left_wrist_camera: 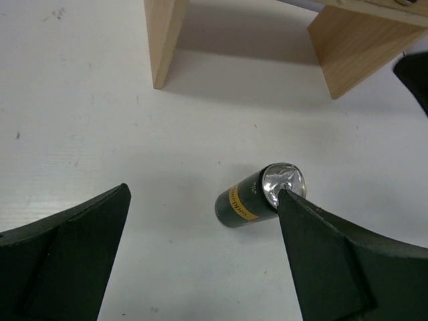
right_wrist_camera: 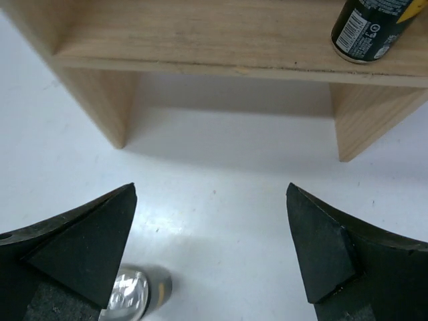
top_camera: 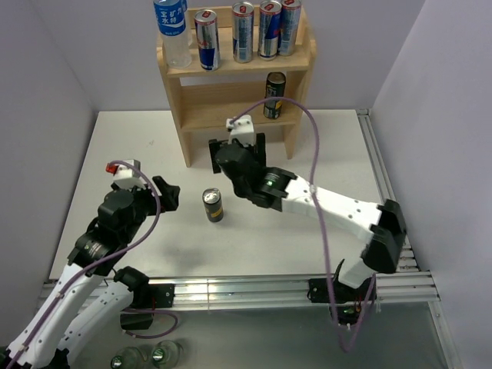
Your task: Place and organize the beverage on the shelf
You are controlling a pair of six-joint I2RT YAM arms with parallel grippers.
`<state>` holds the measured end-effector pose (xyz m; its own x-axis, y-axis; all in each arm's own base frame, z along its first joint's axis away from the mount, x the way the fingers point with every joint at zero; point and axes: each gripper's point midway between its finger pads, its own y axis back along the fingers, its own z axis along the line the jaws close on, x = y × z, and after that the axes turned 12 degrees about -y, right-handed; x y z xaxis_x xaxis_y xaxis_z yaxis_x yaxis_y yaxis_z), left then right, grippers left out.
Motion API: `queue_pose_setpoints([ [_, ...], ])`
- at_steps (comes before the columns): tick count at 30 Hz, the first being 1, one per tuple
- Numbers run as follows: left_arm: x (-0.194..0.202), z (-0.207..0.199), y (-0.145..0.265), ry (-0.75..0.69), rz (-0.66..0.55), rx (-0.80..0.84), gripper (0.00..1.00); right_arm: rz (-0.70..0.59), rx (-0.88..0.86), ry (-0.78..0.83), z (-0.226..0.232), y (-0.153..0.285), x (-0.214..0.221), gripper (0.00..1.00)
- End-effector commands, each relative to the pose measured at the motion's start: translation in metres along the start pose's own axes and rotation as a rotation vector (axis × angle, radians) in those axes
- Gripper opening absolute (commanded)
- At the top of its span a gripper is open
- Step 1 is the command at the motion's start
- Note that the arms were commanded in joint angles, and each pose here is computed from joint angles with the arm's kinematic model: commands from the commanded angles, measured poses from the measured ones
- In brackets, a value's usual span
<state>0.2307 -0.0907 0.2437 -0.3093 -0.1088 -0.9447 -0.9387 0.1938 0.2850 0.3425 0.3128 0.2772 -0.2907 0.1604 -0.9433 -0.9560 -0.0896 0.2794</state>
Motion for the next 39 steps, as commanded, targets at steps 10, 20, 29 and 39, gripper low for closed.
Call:
queue_pose_setpoints([
  [10,0.024,-0.046,-0.054,0.043,0.048,0.156,0.99,0.076,-0.187,-0.137,-0.049,0.11,-0.002,1.0],
  [20,0.056,-0.107,-0.05,0.043,0.062,0.258,0.99,0.1,-0.169,-0.129,-0.087,0.129,0.007,1.0],
  [29,0.101,-0.118,-0.063,0.011,0.124,0.131,0.99,0.099,-0.16,-0.124,-0.099,0.134,0.007,1.0],
  [39,0.132,-0.104,-0.09,-0.032,0.129,-0.003,0.99,0.104,-0.138,-0.175,-0.123,0.144,0.015,1.0],
])
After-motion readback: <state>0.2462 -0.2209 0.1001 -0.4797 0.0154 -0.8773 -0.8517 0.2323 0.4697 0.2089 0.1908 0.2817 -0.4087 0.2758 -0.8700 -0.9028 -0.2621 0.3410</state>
